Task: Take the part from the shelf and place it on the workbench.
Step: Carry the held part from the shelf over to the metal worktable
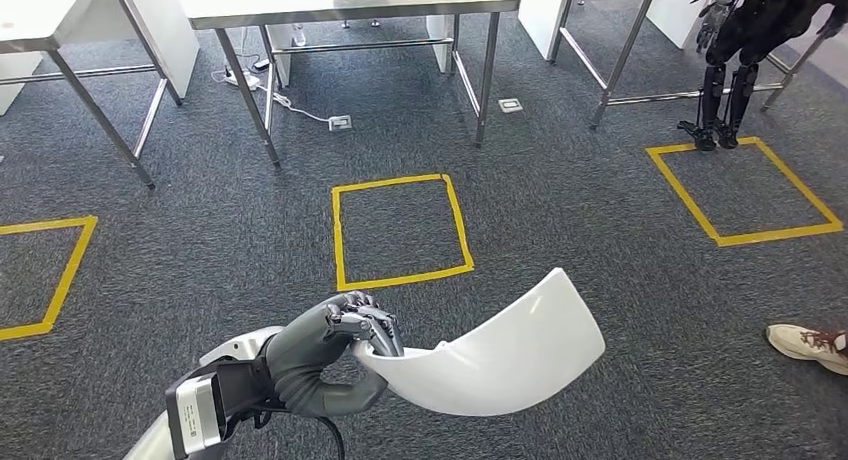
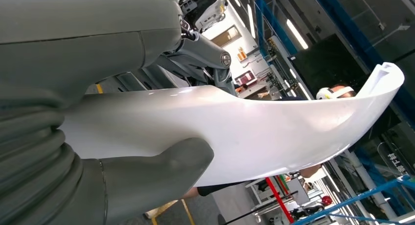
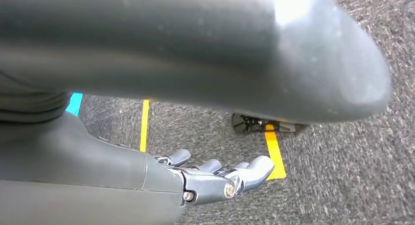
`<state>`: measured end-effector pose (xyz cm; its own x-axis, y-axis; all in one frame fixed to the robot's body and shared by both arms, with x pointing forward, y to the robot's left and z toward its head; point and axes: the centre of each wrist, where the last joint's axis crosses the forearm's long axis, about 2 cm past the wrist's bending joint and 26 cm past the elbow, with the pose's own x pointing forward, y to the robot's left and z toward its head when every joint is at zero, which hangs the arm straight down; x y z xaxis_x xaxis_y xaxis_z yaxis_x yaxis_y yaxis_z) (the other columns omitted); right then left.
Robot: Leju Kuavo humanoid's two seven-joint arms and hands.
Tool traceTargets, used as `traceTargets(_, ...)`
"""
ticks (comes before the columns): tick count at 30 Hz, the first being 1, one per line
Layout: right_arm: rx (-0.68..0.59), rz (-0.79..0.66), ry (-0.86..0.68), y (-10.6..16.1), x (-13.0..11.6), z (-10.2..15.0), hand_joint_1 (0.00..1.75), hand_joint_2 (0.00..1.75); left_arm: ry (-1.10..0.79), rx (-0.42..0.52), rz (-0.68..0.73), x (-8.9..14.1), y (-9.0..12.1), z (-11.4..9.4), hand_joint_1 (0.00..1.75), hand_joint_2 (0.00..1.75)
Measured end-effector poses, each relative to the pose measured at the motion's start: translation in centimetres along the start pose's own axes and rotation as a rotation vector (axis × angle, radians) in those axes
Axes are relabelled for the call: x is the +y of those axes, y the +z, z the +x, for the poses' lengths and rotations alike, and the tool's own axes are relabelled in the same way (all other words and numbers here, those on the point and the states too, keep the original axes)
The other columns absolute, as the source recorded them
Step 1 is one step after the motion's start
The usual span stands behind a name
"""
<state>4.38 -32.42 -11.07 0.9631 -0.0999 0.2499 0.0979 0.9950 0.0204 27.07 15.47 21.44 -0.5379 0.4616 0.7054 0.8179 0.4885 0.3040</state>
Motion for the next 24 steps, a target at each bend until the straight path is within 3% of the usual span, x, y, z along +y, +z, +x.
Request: traceTargets(24,-0.001,0.000,0.000,-0.03,0.10,0.16,0.00,0.00,0.011,-0.006,0.003,0.41,-0.85,-0.32,1.75,1.75)
